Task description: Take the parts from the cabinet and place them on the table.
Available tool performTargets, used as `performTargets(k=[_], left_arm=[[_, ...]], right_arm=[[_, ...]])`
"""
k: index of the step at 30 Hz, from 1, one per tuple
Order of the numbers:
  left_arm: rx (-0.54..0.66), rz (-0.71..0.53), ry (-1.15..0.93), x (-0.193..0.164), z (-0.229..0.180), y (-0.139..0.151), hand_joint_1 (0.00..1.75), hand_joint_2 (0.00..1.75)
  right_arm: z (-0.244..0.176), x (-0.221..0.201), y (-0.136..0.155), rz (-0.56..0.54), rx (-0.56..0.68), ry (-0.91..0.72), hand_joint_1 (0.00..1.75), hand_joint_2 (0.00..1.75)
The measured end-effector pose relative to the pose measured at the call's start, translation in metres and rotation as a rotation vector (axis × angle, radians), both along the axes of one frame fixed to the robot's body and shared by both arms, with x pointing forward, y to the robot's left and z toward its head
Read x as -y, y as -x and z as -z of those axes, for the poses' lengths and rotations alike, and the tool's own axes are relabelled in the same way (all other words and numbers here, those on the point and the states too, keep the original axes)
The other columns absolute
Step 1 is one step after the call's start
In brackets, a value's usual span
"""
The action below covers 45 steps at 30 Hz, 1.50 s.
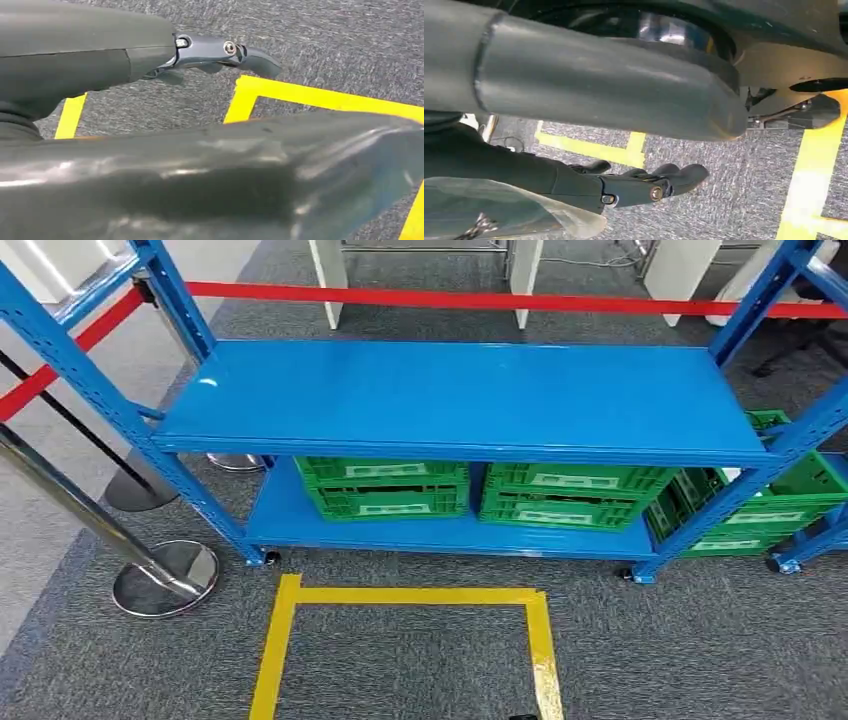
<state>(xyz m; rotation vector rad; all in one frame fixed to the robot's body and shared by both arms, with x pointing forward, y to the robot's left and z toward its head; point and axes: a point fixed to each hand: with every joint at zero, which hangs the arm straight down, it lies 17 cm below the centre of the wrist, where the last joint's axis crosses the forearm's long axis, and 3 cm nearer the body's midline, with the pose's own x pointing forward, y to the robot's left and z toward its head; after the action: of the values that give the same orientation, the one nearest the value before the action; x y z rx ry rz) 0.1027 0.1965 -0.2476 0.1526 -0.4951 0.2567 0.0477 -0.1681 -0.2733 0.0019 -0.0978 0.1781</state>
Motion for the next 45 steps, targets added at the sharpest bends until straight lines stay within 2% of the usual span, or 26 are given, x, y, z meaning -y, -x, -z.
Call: performTargets(k=[45], left_arm=[[-0.019, -0.014, 0.009, 0.0036, 0.0012, 0.0068, 0.0, 0.0]], right_arm=[[-0.0001, -0.0008, -0.0002, 0.026, 0.008, -0.016, 0.0, 0.0]])
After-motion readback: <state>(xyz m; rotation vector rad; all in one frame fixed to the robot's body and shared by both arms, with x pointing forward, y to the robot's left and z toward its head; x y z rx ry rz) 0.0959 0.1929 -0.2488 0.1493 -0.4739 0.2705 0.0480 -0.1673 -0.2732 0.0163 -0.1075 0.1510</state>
